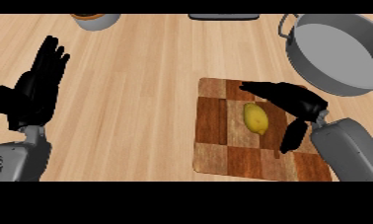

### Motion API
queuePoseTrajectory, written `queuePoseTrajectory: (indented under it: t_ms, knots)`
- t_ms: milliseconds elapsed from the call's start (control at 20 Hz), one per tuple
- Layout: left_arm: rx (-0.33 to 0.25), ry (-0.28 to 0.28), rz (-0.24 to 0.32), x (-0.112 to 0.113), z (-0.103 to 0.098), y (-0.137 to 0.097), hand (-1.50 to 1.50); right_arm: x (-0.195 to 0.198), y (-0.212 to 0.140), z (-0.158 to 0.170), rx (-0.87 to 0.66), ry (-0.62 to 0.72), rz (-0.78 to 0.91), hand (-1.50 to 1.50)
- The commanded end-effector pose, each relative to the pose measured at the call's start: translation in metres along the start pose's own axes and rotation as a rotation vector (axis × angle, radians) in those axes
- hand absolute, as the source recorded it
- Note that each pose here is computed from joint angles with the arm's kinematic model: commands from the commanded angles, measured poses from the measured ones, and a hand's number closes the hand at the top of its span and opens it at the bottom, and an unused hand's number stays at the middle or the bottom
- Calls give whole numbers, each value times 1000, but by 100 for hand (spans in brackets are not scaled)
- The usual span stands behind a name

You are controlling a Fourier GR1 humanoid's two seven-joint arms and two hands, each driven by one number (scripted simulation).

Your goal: Pick the lemon from the cutting board and place it in the pot

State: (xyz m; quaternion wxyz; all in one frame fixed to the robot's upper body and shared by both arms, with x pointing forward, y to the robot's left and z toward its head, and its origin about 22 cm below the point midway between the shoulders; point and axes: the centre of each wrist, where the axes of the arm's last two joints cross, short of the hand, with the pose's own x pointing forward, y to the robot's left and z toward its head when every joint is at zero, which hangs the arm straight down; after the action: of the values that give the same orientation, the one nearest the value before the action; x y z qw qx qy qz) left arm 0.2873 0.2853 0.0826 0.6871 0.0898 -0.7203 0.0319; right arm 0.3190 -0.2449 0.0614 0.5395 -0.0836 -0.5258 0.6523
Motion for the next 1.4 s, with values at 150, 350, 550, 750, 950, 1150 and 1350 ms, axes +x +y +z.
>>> queuePoseTrajectory:
  t_ms: [150,350,550,750,950,1150,1350]
  knots:
    - [-10,10,13,-15,-5,-5,0,-1,5,-14,17,1,-6,-150]
    - [-4,11,4,3,4,-19,0,-3,36,-27,-23,-8,9,-150]
    - [11,-7,-5,14,-2,-16,0,-5,44,-39,1,41,18,-150]
    - [-6,6,1,10,-6,-11,0,-43,29,-35,2,63,-1,-150]
    - [-23,15,0,8,0,-8,0,-17,28,-38,56,-45,125,150]
    - [-1,5,2,1,15,-1,0,-27,53,-46,23,-74,137,150]
    - [-17,6,-3,3,7,-10,0,-32,43,-54,31,-81,123,150]
